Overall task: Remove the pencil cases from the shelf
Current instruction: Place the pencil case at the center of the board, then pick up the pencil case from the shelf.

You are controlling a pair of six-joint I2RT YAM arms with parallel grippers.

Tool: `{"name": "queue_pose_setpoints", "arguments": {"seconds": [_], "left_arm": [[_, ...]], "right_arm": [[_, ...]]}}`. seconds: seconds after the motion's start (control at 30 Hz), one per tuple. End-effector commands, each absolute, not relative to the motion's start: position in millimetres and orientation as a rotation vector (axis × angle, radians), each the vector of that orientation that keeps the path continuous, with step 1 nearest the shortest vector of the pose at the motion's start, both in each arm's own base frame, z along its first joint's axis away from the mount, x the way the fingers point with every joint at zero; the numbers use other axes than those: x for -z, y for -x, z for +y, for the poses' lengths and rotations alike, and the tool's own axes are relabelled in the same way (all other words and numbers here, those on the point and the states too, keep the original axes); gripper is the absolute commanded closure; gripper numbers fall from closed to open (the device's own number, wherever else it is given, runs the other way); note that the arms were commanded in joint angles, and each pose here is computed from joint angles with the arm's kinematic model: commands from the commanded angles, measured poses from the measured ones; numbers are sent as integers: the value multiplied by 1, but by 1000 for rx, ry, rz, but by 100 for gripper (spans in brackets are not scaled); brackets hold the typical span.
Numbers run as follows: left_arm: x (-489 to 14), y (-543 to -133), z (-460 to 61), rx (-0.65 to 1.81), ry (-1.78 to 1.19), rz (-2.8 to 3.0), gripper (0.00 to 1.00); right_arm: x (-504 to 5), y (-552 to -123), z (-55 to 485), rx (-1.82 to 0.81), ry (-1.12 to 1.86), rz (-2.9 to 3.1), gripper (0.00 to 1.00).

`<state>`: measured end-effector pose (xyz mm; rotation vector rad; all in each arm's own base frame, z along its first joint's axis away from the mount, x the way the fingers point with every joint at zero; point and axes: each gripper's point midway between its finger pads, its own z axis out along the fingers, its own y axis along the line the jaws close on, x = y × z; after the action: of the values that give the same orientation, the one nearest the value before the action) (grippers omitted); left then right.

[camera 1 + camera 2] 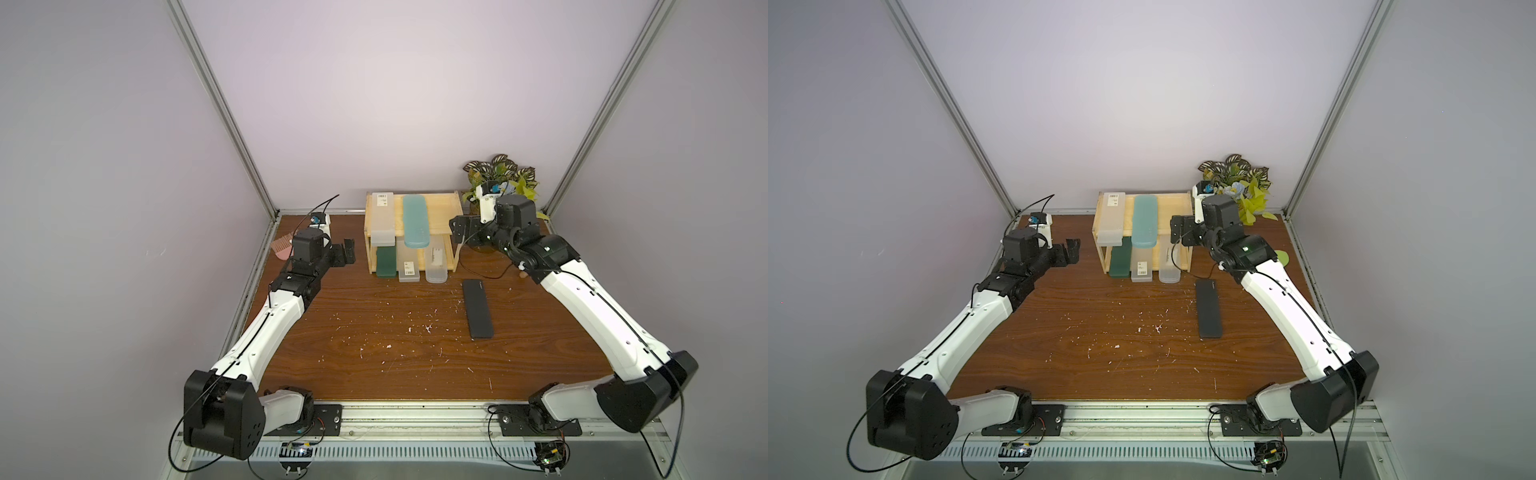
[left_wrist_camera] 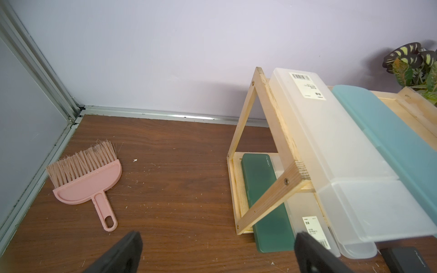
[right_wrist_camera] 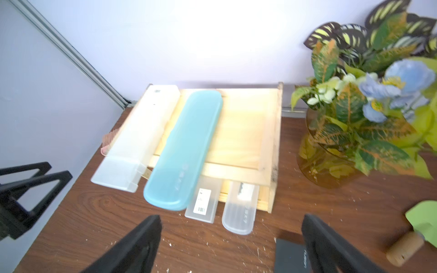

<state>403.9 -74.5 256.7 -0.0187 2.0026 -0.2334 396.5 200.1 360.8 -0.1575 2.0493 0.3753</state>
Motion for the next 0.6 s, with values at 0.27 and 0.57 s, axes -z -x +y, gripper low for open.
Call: {"name": "queue_pose_setpoints", "arguments": {"seconds": [0.27,0.57], "left_arm": [[-259,-407,-75,233,43,2017,0],[-253,-405,-70,196,48,2033,0]], "right_arm": [[-374,-464,279,-345,269,2128,1],[-338,-490,305,-358,257,2195,1]]}}
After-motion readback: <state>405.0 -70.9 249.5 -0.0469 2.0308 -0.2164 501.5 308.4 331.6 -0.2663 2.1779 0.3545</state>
